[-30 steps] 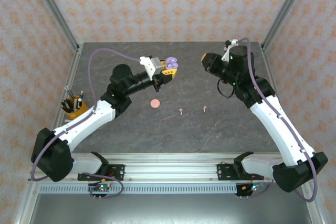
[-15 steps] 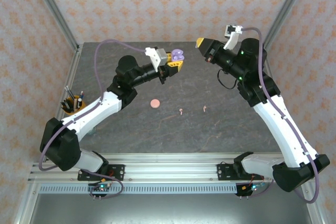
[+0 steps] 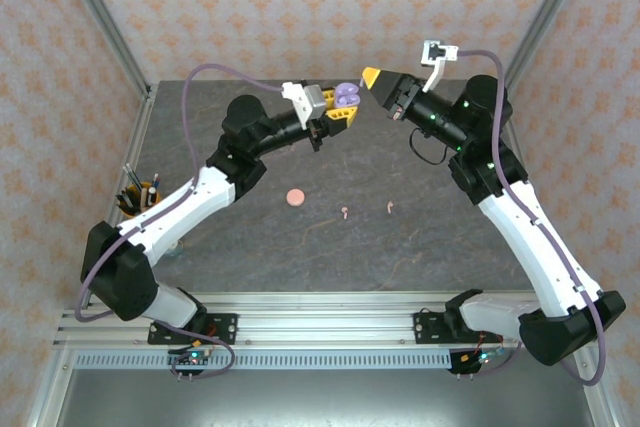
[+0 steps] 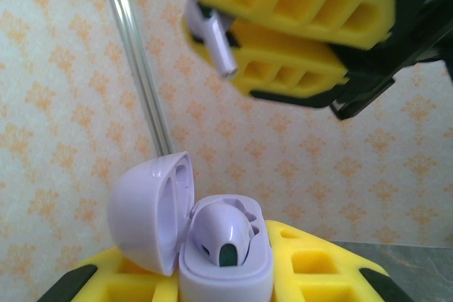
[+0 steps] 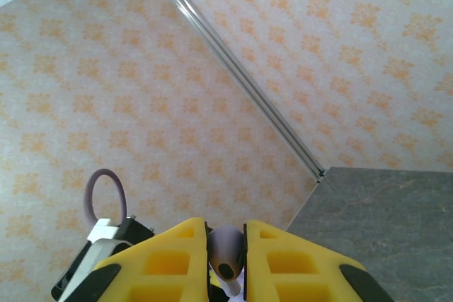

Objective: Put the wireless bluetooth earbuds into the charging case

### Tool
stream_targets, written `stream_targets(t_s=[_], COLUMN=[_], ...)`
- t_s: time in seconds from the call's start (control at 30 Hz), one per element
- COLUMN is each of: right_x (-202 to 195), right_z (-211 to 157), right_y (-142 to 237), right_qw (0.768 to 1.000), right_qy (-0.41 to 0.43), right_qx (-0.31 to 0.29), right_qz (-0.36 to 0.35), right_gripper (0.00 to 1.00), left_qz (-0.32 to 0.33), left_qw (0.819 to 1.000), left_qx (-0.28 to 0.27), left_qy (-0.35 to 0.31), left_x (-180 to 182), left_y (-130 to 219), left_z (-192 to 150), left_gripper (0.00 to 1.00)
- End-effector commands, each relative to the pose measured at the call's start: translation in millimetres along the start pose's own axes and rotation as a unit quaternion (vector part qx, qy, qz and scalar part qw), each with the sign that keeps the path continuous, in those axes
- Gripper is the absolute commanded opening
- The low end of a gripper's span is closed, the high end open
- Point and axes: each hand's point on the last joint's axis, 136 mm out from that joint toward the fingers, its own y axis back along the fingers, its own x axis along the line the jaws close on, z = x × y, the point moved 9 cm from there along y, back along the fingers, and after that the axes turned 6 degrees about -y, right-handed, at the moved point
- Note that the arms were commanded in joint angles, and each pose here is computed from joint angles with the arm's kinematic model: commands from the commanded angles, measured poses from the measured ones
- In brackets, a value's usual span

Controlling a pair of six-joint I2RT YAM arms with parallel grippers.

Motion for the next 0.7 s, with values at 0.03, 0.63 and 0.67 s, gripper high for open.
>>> stream_targets(t_s=[0.03, 0.63, 0.67], right_x=[14, 16, 16], right_z=[8, 4, 3], right_y=[1, 7, 7], right_qw=[0.998, 0.998, 0.998], right_qy=[0.028, 0.035, 0.034], right_qx=[-0.017, -0.018, -0.017], right_qz=[0.051, 0.056, 0.056], right_gripper=[0.16, 0.15, 0.15], left_qz=[-0.027, -0.017, -0.017], left_qw=[0.997, 0.998, 0.998], left_qx=[-0.011, -0.030, -0.031], left_qy=[-0.067, -0.048, -0.048], left_x=[1, 14, 14], left_y=[-2, -16, -16], left_z=[28, 35, 35], left_gripper=[0.00, 0.00, 0.00])
